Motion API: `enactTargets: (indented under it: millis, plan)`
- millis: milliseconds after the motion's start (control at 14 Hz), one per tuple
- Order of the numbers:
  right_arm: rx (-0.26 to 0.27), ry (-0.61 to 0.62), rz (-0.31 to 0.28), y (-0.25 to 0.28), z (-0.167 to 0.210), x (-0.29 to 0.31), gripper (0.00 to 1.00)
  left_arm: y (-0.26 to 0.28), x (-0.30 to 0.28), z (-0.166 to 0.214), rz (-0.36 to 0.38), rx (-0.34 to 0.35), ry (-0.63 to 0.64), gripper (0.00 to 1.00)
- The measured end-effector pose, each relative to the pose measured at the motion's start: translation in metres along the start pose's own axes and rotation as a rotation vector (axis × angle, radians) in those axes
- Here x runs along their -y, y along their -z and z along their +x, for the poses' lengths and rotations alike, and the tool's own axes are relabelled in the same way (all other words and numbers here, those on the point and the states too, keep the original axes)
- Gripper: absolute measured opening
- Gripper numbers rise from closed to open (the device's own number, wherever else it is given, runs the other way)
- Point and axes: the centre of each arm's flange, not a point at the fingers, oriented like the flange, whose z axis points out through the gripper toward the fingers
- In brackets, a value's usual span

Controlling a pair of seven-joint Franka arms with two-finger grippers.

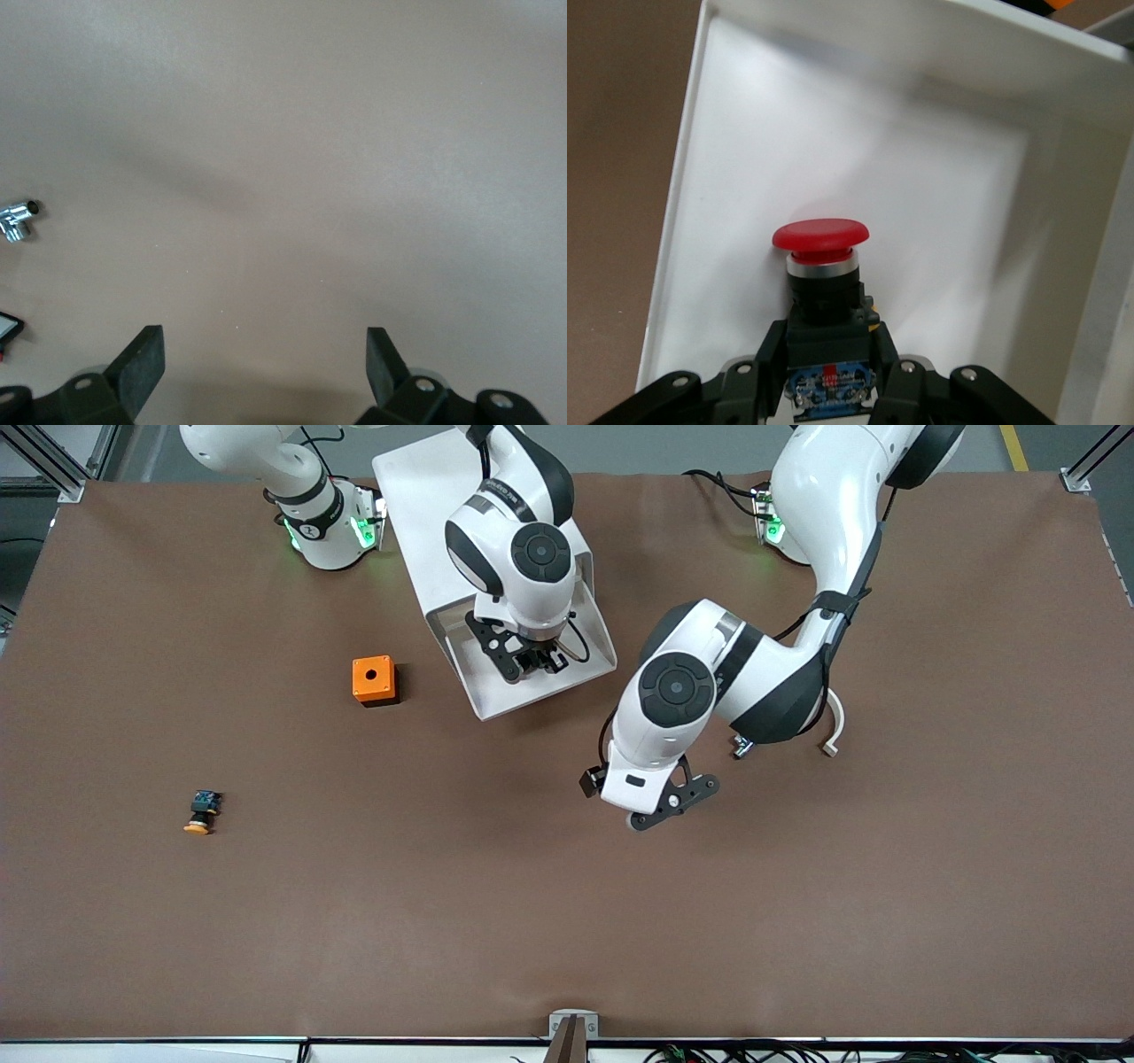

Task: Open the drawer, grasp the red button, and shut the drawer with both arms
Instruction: 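Lift the red button out with the right gripper while the left gripper pushes the drawer, then carry the red button beside the yellow button with the right gripper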

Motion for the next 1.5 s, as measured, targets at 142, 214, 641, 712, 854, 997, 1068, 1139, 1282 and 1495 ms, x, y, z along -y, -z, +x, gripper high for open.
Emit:
enactTargets:
  millis: [142, 214, 641, 712, 854, 997, 1068, 1139, 1282, 1495]
  plan:
    - [0.017, -0.025, 0.002, 0.003, 0.011, 0.003, 0.42, -0.006, -0.003, -0.007, 0.012, -0.005, -0.016, 1.00]
    - [0.026, -0.035, 0.000, 0.008, 0.021, 0.006, 0.42, -0.008, -0.006, -0.014, 0.011, 0.004, -0.026, 1.00]
    - [0.125, 0.035, -0.027, 0.113, 0.136, 0.010, 0.42, -0.012, -0.010, -0.025, 0.014, 0.008, -0.048, 1.00]
    - [0.134, 0.055, -0.013, 0.132, 0.160, 0.006, 0.42, -0.014, -0.010, -0.025, 0.016, 0.009, -0.048, 1.00]
    - [0.152, 0.122, -0.003, 0.162, 0.209, -0.007, 0.42, -0.019, -0.009, -0.027, 0.026, 0.014, -0.050, 1.00]
    - [0.172, 0.223, 0.008, 0.182, 0.262, -0.026, 0.42, -0.027, -0.009, -0.033, 0.041, 0.023, -0.057, 1.00]
    - [0.180, 0.277, 0.018, 0.189, 0.291, -0.038, 0.42, -0.031, -0.010, -0.037, 0.048, 0.027, -0.060, 1.00]
    - [0.186, 0.332, 0.026, 0.193, 0.321, -0.051, 0.42, -0.034, -0.012, -0.043, 0.054, 0.027, -0.060, 1.00]
    - [0.180, 0.432, 0.027, 0.193, 0.378, -0.075, 0.42, -0.039, -0.016, -0.055, 0.066, 0.016, -0.051, 1.00]
    - [0.167, 0.542, 0.013, 0.173, 0.434, -0.098, 0.42, -0.046, -0.021, -0.067, 0.063, 0.010, -0.062, 1.00]
